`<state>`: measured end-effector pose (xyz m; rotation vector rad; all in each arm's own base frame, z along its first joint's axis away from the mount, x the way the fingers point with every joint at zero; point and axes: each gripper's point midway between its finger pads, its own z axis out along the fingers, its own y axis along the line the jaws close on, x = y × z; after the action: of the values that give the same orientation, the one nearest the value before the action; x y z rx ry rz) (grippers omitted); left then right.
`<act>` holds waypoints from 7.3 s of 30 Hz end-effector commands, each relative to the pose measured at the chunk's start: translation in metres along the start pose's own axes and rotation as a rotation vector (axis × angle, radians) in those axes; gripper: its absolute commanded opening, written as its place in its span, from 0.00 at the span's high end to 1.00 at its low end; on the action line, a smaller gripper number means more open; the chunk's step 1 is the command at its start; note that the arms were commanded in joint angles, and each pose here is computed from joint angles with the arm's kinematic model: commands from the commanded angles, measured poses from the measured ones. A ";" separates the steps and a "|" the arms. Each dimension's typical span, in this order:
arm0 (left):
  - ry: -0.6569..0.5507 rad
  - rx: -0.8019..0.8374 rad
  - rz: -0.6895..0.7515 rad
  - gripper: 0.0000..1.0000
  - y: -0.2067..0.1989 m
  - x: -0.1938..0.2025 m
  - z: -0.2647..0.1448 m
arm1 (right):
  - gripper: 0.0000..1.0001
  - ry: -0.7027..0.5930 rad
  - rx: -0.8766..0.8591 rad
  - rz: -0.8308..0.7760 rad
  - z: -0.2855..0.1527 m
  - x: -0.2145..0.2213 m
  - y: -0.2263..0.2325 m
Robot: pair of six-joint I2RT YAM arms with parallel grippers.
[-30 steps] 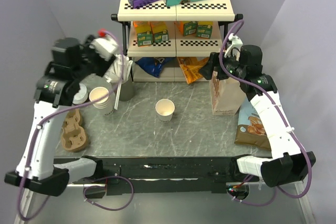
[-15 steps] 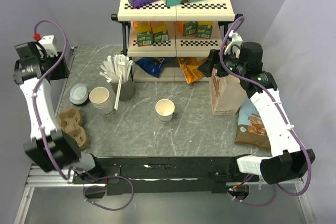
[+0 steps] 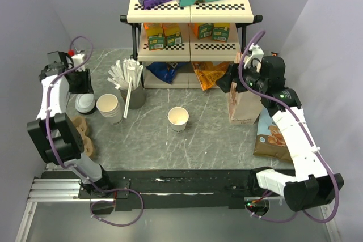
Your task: Pack the takeout coffee
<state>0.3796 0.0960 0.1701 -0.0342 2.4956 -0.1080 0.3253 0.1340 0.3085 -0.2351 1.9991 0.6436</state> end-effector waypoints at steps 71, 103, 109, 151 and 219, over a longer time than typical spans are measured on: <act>0.139 -0.142 0.131 0.99 0.016 0.000 0.068 | 0.07 -0.020 0.003 0.036 0.012 -0.009 -0.010; 0.190 -0.164 0.115 0.83 0.016 0.010 0.086 | 0.07 -0.010 -0.007 0.048 0.019 -0.006 -0.011; 0.186 -0.165 0.117 0.94 0.015 0.008 0.079 | 0.07 -0.010 -0.006 0.050 0.020 -0.005 -0.012; 0.197 0.050 0.044 0.99 0.005 0.042 0.041 | 0.07 0.019 -0.031 0.125 0.015 0.027 -0.009; -0.017 1.434 0.333 0.99 -0.398 0.037 -0.131 | 0.23 0.210 0.057 -0.595 0.038 0.116 -0.021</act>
<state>0.2661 -0.2911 0.2704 0.8654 1.9052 -1.6843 0.2888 0.1754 0.2027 -0.8140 2.0133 0.4205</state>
